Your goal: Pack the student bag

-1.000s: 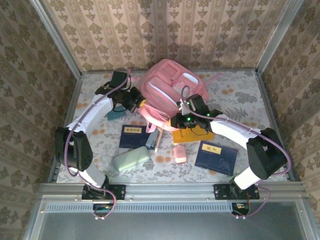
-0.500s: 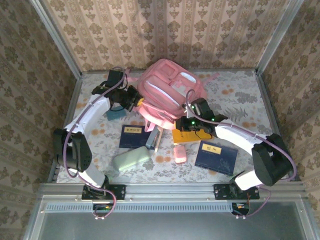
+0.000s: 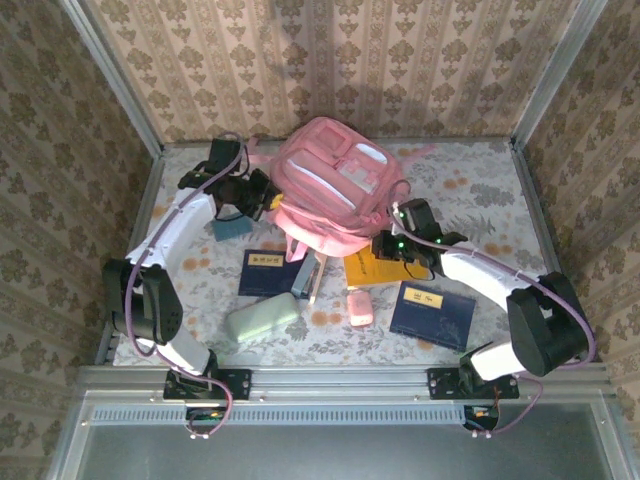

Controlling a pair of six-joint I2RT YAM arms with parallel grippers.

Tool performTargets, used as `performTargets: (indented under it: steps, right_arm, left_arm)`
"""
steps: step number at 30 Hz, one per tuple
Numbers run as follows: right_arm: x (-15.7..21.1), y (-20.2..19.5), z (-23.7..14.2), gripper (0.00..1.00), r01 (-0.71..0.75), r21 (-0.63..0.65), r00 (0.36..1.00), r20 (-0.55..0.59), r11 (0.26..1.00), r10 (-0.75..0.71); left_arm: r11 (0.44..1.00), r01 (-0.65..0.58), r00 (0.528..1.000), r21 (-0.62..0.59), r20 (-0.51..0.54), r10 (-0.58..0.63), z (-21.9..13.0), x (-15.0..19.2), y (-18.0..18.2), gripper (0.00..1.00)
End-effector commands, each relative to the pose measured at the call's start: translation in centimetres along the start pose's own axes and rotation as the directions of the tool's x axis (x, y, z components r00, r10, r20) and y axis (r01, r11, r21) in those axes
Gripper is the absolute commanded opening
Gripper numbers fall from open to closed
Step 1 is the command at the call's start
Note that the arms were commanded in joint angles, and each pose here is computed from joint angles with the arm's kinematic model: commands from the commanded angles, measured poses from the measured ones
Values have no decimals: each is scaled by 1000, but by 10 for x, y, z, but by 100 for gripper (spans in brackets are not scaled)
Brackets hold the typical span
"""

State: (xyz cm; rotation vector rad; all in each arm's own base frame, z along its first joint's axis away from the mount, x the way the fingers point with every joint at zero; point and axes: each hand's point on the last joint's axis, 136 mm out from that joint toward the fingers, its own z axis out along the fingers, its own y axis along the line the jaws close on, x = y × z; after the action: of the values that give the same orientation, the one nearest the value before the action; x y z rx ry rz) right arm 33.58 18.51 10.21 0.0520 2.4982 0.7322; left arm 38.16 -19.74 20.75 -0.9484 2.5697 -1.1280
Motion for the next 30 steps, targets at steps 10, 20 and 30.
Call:
performTargets:
  steps: [10, 20, 30]
  right_arm:
    - [-21, -39, 22, 5, -123, 76, 992, 29, 990, 121]
    - [-52, -62, 37, 8, -181, 146, 982, 75, 972, 172]
    - [-81, -93, 53, 10, -284, 155, 957, 102, 946, 270]
  left_arm:
    - [992, -65, 996, 107, 62, 58, -30, -11, -36, 0]
    - [993, -69, 997, 100, 47, 65, -25, -11, -34, 0]
    - [992, -78, 996, 101, 39, 74, -21, -14, -40, 0]
